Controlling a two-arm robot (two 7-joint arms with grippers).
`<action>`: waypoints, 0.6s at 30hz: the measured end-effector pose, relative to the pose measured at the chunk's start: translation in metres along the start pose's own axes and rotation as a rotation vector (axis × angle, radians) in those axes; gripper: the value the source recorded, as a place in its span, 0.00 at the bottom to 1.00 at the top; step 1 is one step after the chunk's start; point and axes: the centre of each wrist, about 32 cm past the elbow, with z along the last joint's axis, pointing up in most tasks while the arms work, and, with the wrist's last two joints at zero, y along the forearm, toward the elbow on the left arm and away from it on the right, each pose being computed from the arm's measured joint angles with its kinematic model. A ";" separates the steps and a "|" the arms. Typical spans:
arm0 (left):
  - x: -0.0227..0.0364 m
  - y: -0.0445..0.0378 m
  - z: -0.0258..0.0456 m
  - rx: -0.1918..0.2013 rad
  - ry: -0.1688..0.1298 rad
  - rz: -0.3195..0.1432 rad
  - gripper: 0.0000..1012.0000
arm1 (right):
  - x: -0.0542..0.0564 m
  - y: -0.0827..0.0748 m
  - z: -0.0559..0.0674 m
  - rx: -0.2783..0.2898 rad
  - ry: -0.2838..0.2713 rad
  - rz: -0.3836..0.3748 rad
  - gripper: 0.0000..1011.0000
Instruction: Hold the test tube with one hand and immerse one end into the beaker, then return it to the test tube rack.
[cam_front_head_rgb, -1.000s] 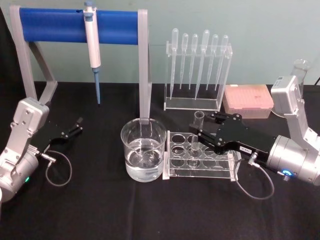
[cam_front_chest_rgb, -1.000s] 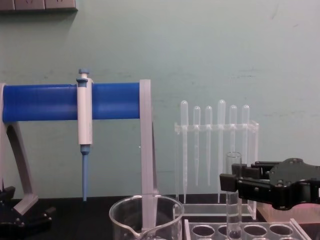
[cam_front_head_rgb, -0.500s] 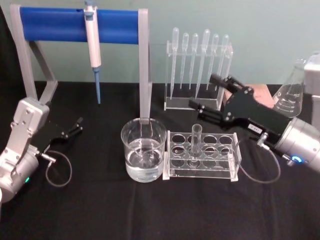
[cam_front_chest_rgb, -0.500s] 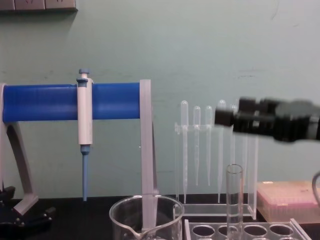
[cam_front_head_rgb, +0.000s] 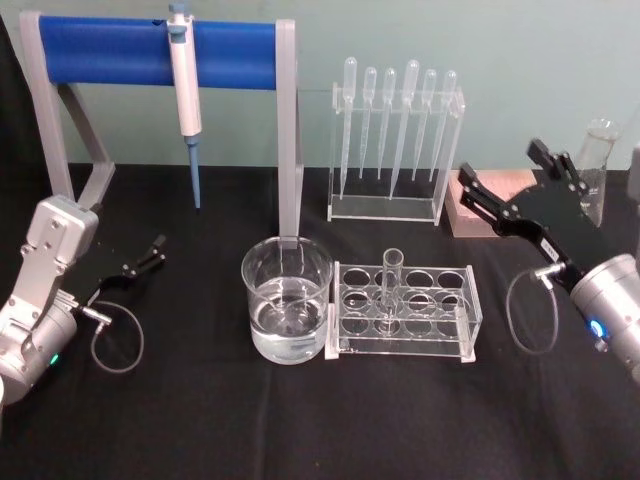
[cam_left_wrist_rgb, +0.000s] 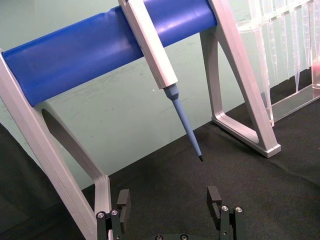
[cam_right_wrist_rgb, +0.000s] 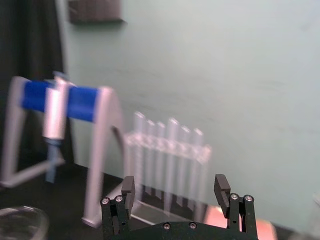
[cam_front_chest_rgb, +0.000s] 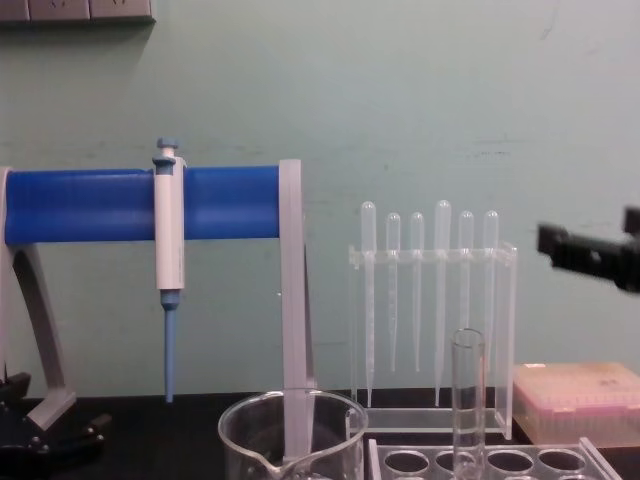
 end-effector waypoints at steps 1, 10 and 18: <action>0.0000 0.0000 0.0000 0.000 0.000 0.000 0.99 | -0.001 -0.001 -0.003 -0.009 -0.004 -0.021 0.99; 0.0000 0.0000 0.0000 0.000 0.000 0.000 0.99 | -0.014 -0.006 -0.029 -0.122 -0.032 -0.146 0.99; 0.0000 0.0000 0.0000 0.000 0.000 0.000 0.99 | -0.019 -0.007 -0.042 -0.197 -0.008 -0.161 0.99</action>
